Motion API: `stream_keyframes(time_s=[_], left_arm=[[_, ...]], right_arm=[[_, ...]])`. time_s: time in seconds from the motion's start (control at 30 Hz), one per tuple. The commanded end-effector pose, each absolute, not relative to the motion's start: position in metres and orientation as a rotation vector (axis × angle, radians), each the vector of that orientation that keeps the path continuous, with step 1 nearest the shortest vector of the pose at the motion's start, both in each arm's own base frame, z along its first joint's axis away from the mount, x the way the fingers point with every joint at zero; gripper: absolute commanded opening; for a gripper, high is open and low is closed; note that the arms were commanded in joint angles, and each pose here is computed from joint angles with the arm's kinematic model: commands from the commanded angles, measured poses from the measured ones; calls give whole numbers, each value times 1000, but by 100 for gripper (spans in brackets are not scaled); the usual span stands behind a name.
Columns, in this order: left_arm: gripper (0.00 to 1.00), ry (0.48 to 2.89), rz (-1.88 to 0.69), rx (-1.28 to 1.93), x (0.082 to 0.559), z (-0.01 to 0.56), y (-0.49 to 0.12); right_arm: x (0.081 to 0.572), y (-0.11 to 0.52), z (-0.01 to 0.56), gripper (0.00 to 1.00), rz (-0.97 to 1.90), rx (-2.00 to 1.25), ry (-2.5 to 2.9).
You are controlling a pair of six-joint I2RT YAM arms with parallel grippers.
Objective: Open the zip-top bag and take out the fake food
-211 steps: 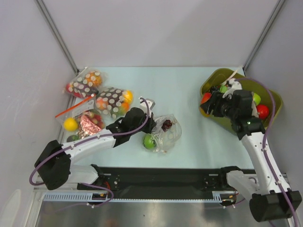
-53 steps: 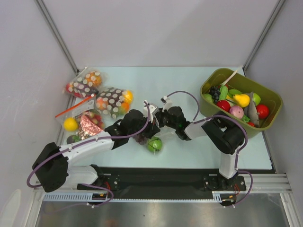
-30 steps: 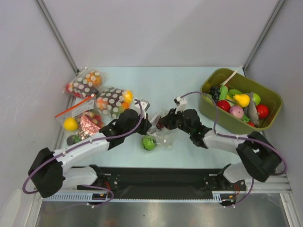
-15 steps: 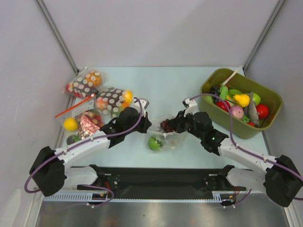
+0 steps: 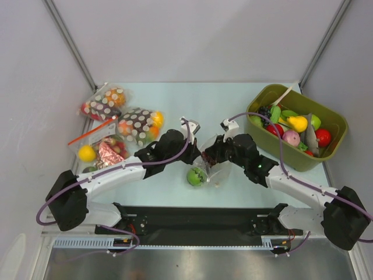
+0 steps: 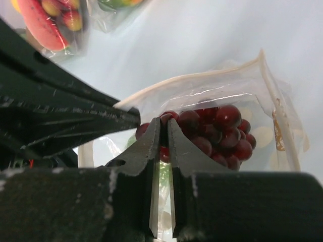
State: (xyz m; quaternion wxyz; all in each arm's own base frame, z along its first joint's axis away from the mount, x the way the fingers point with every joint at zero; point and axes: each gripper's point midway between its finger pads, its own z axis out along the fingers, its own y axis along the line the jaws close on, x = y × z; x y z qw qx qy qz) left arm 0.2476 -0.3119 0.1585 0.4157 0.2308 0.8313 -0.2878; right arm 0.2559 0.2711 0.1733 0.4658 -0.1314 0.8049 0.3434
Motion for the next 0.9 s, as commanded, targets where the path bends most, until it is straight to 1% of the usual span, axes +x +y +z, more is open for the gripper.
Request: stream_keyframes(time_s=[0.0, 0.27, 0.43, 0.57, 0.7, 0.73, 0.87], left_arm=[[0, 2003, -774, 610, 249, 184, -328], [0, 2050, -789, 643, 241, 163, -330], [0, 2005, -840, 641, 241, 176, -342], [0, 2031, -809, 642, 243, 168, -339], [0, 2062, -751, 620, 244, 154, -329], [0, 2070, -738, 613, 245, 151, -326], [0, 2089, -718, 603, 247, 143, -321]], right_arm=[[267, 283, 204, 0, 854, -336, 1899], [264, 288, 237, 0, 908, -333, 1819], [270, 296, 228, 0, 912, -330, 1841], [270, 296, 235, 0, 914, -315, 1825], [269, 283, 258, 0, 871, -313, 1779], [267, 279, 272, 0, 874, -305, 1745], [260, 265, 297, 0, 883, -283, 1698]])
